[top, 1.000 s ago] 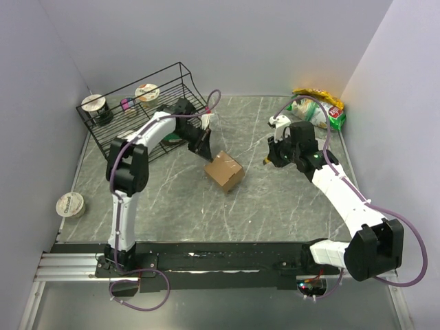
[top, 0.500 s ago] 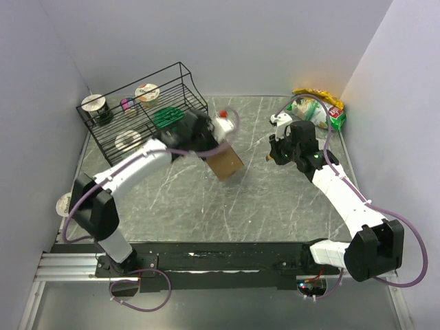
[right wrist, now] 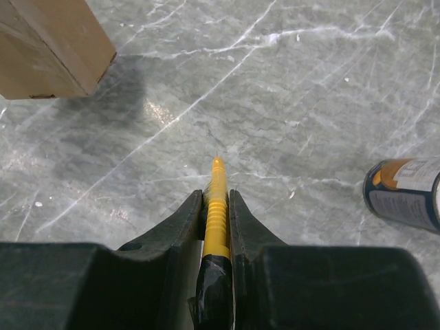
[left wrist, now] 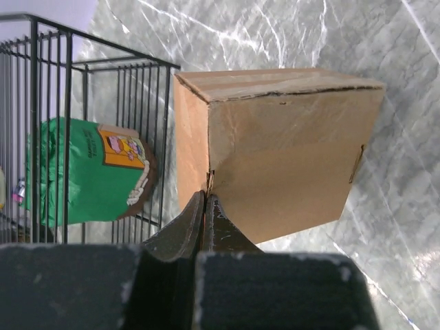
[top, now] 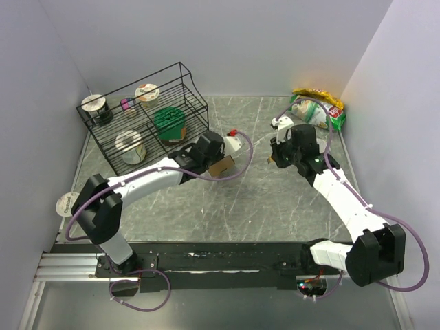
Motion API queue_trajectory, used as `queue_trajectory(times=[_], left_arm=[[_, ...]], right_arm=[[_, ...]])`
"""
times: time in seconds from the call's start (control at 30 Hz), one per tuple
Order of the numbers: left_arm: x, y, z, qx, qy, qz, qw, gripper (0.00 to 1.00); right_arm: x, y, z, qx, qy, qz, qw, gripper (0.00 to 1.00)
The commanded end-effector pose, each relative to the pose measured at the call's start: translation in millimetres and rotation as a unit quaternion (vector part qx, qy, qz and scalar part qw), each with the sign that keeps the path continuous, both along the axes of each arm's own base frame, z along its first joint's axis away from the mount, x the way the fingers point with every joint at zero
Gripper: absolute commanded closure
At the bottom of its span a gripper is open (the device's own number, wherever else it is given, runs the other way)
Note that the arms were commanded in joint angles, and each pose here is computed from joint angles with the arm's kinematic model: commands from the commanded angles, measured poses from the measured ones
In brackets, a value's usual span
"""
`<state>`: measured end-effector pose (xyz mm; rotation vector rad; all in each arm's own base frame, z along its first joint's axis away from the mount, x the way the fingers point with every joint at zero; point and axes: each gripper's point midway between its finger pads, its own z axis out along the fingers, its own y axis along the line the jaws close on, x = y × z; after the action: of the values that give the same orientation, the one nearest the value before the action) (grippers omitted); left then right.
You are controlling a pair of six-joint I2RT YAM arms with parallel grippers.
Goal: Unpack the express box
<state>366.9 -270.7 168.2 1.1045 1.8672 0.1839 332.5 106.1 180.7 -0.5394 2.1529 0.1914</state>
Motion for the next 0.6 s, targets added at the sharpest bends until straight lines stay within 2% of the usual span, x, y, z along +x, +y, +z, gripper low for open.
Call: queue_trajectory(times=[0.0,0.17,0.57], left_arm=[[4,-5,16,0.007,-0.062,0.009,0.998,0.99],[-9,-9,-9,0.06,-0.073,-0.016,0.995,0.99],[-35,-34,-17,0.131,-0.131,-0.056,0.981,0.99]], right_arm=[[7,-3,9,0.005,-0.028,-0.01,1.0,1.0],[14,-2,7,0.006,-0.032,-0.012,0.999,1.0],[16,-4,7,0.012,-0.042,-0.019,0.999,1.0]])
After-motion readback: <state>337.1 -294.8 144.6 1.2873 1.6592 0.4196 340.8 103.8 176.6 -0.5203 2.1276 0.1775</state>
